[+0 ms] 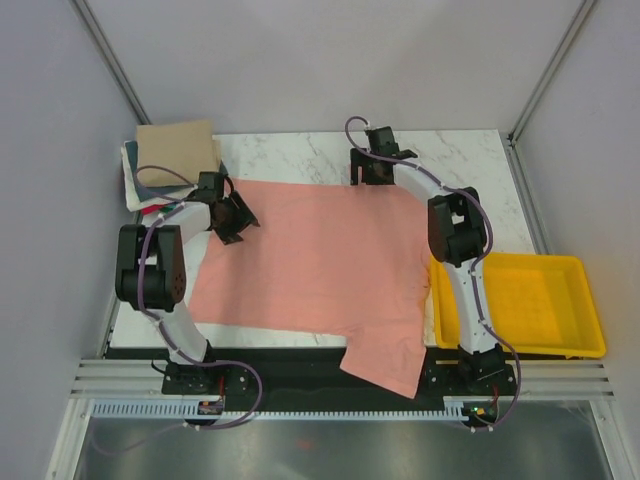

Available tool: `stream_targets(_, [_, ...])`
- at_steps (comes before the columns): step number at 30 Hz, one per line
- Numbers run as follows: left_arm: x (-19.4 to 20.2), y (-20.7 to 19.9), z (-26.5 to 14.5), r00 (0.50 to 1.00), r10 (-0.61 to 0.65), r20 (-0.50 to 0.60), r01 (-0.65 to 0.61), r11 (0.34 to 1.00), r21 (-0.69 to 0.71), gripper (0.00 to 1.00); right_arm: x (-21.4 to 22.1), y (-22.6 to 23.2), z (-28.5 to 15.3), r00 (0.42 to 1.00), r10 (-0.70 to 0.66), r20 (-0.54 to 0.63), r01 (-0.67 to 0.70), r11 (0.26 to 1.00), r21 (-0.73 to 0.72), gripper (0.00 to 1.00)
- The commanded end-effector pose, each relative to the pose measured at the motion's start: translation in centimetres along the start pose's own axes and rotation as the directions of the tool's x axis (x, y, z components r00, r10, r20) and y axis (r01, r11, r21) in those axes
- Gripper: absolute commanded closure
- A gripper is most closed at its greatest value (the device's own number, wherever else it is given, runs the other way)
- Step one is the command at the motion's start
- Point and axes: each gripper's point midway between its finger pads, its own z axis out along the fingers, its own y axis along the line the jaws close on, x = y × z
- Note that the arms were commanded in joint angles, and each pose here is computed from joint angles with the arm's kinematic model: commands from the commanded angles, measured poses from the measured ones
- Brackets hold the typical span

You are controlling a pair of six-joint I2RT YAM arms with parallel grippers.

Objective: Fold and stack the t-shirts
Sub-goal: Flatten the tshirt out

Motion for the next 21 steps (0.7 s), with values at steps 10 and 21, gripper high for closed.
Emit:
stream_targets(10, [-9.5, -4.6, 1.0, 0.988, -0.048, 0.148, 0.041, 0.998, 0.052, 0.30, -8.5, 1.9, 5.4, 0.970, 0.079, 0.228, -0.037, 0.982, -0.184, 0.09])
stream_targets(21, [-7.5, -5.1, -13.2, 0.947, 0.069, 0.314, -0.104, 0.990, 0.095, 0.28, -18.0, 6.1, -8.8, 0.870, 0.099, 0.484, 0.072, 0.944, -0.322, 0.02])
